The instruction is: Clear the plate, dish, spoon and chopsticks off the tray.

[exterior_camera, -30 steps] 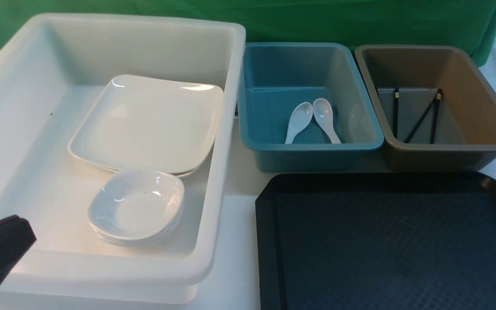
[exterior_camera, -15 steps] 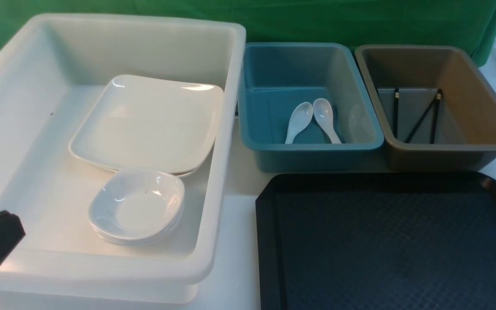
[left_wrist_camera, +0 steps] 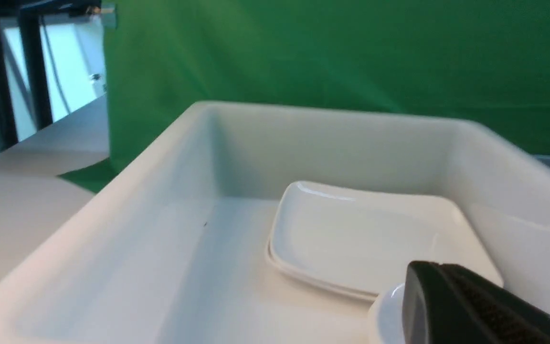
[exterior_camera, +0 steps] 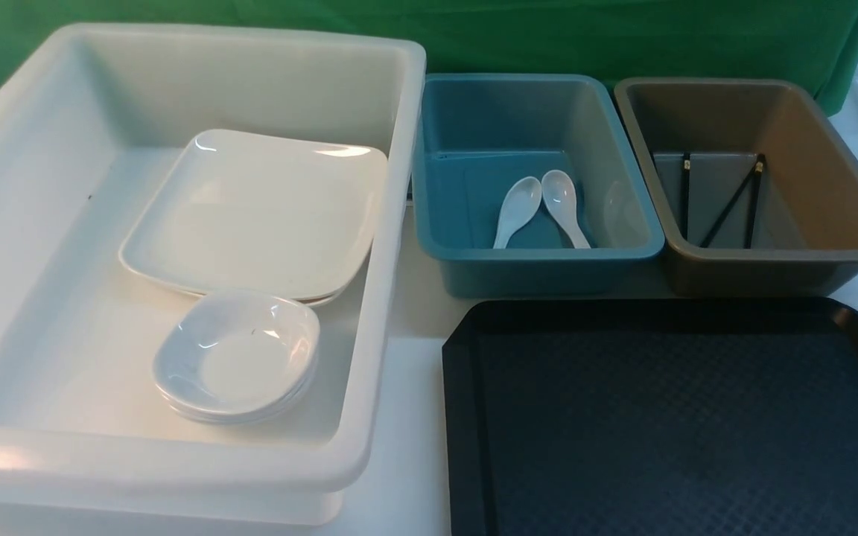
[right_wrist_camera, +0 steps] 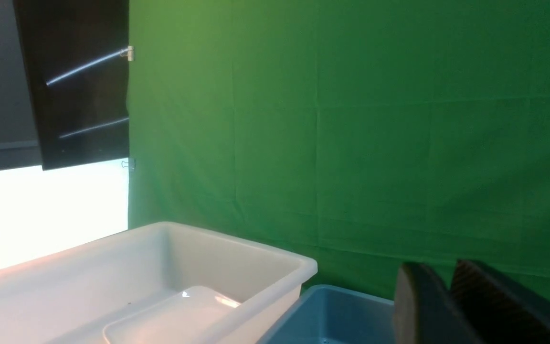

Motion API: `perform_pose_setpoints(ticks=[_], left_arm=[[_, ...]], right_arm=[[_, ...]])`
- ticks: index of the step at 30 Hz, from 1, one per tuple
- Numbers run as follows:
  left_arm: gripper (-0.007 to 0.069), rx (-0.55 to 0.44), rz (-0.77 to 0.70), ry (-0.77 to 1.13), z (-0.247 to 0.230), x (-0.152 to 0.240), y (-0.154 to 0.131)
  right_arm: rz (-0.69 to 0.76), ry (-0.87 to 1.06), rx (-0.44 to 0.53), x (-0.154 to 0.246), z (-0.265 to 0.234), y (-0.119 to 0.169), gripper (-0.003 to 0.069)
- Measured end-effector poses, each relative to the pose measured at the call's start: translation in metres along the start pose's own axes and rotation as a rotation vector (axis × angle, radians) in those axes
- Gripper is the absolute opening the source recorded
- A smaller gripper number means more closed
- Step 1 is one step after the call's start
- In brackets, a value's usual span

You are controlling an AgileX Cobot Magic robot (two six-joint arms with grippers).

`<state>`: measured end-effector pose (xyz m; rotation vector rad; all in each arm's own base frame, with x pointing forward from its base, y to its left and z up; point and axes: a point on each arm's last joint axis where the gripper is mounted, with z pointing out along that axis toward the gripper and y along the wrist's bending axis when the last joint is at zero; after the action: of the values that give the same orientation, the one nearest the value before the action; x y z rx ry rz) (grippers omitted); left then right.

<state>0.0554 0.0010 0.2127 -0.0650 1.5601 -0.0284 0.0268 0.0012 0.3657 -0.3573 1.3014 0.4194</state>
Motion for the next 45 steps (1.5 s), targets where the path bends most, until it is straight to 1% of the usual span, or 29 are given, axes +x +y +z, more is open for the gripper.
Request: perform_pose_setpoints(ticks=[2,6,8,36,39,42,45], left_arm=[[0.0003,-0.016,0.007,0.035,0.001,0.01,0.001],[0.0003,-0.019,0.027,0.127,0.001,0.02,0.002],[0.0003,-0.019,0.029,0.139,0.0,0.021,0.002],[0.0003,-0.019,0.029,0.147,0.0,0.022,0.002],[0.0003,-0.019,0.029,0.147,0.0,0.022,0.002],[0.0003,-0.019,0.029,0.147,0.0,0.022,0.002],[0.0003,-0.019,0.029,0.147,0.0,0.022,0.002]], right_arm=[[0.0,0.0,0.0,0.0,0.0,0.0,0.0145],[0.0,0.0,0.0,0.0,0.0,0.0,0.0153],[0.0,0.0,0.0,0.0,0.0,0.0,0.0159],[0.003,-0.003,-0.002,0.0,0.0,0.0,0.0214],[0.02,0.009,-0.037,0.001,0.0,0.003,0.0217],[-0.009,0.031,-0.116,0.003,-0.001,0.011,0.0222],[-0.003,0.034,-0.174,0.003,-0.001,0.016,0.023]])
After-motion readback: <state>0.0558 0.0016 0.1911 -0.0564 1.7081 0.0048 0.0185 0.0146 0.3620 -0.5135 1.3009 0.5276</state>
